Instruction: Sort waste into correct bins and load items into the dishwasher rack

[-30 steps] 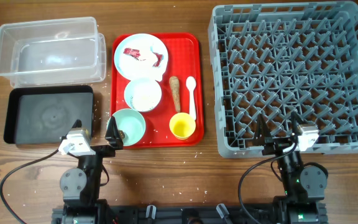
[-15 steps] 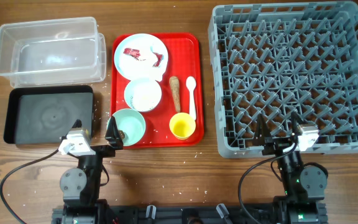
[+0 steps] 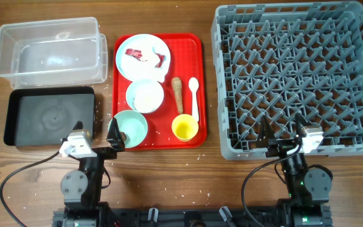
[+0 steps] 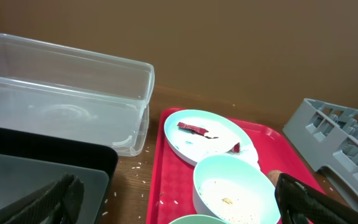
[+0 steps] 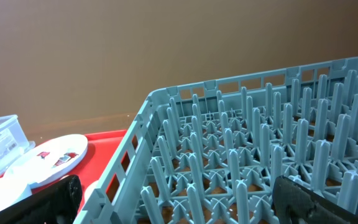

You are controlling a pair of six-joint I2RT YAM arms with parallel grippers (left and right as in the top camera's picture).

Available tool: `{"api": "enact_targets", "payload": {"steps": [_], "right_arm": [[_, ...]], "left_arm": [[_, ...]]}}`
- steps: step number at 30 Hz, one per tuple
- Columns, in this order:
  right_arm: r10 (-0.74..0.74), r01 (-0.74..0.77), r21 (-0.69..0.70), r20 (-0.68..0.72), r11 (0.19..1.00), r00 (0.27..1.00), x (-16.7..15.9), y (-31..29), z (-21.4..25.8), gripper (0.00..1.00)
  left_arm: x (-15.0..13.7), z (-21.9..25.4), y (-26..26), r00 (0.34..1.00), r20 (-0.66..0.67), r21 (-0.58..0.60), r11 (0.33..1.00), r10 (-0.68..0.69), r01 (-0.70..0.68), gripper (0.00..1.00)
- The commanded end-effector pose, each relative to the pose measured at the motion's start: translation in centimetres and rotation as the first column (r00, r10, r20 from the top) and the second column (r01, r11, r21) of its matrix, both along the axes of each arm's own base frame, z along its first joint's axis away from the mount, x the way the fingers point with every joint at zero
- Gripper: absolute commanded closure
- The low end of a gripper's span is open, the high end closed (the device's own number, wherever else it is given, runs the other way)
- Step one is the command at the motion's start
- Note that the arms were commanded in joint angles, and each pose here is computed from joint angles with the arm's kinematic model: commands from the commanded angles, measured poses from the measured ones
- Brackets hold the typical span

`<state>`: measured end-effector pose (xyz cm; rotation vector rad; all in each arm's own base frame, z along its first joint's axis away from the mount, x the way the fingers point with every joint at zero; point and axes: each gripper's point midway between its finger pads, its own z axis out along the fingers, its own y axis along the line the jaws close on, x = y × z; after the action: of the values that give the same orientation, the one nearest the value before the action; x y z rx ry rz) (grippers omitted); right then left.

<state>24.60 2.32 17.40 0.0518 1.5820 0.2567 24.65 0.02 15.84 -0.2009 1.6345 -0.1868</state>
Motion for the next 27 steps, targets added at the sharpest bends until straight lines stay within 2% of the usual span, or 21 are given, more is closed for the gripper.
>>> {"api": "enact_targets", "payload": {"steps": [1, 8, 17, 27], "right_arm": [[-0.022, 0.022, -0.010, 0.009, 1.000, 1.000, 0.0, -0.4, 0.1, 0.00], [0.020, -0.020, -0.011, 0.038, 1.000, 0.999, -0.1, 0.3, 0.9, 0.00], [0.097, -0.085, -0.078, 0.164, 0.993, 0.982, -1.0, 1.6, 5.2, 0.00], [0.102, -0.088, -0.080, 0.181, 0.993, 0.978, -0.8, 1.7, 6.3, 0.00]], "left_arm": [[0.0, 0.3, -0.4, 1.000, 0.016, 0.012, 1.000, -0.020, 0.020, 0.00], [-0.1, 0.5, -1.7, 0.995, 0.026, 0.008, 0.995, -0.099, 0.099, 0.00], [-0.2, 2.6, -2.1, 0.988, 0.101, -0.018, 0.992, -0.120, 0.122, 0.00], [-0.5, 5.1, -2.2, 0.984, 0.127, -0.014, 0.992, -0.124, 0.126, 0.00]]}}
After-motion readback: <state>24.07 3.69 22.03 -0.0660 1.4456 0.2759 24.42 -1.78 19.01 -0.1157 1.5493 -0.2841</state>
